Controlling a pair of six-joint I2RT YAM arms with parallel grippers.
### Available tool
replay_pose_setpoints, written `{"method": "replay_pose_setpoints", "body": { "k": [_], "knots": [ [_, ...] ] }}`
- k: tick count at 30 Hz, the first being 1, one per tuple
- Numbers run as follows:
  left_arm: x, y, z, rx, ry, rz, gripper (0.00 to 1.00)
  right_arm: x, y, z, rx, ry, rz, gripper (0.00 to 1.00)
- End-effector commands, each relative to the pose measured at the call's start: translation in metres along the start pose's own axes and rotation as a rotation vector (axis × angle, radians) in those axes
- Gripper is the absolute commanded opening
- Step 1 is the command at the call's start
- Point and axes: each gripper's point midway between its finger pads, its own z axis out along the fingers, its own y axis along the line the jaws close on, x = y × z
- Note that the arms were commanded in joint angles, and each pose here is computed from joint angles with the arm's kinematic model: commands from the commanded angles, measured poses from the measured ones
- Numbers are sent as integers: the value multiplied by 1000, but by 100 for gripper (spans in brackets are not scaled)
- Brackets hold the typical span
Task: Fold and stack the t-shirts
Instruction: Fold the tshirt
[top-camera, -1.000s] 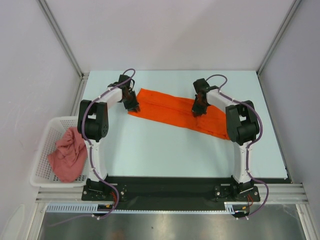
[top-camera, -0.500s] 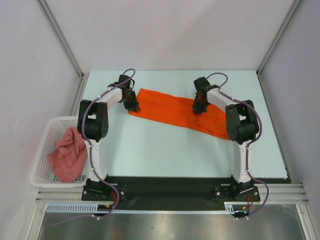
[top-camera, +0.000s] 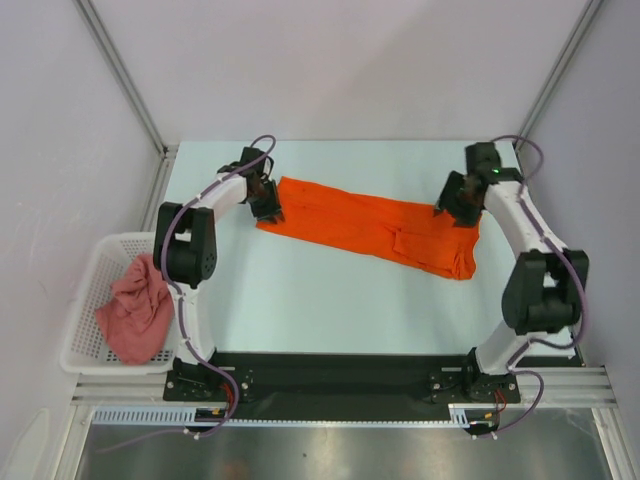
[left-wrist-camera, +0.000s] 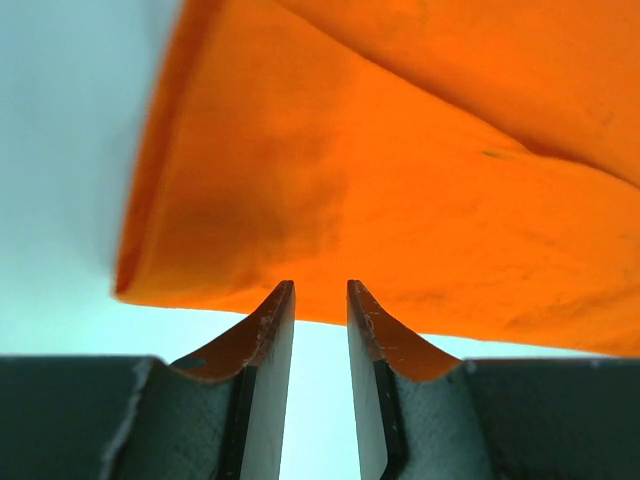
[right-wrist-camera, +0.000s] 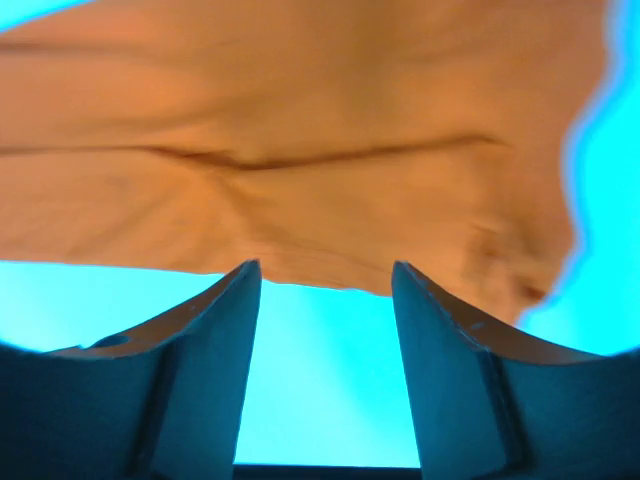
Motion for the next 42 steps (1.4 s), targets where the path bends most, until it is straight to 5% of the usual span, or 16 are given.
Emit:
{"method": "replay_pose_setpoints", "body": {
  "k": [1,6,15,20,27,35,42],
  "knots": [
    [-6,-35,-21,76,-42,53,33,30,-40,-20,36,70,-21,64],
    [2,-44,-10,107,-8,48,33,51,-97,-19,85,98,97,66],
    [11,-46,1,131,32,38,32,36,-102,14,36,90,121,63],
    [14,-45,2,131,38,43,32,21,-97,33,-36,82,159,51],
    [13,-48,1,143,38,43,32,11,-95,55,-61,83,159,54],
    [13,-46,3,135,38,49,32,9,-94,66,-69,88,172,32],
    [13,-44,2,129,36,53,32,14,-96,76,-67,107,169,38]
  ]
}}
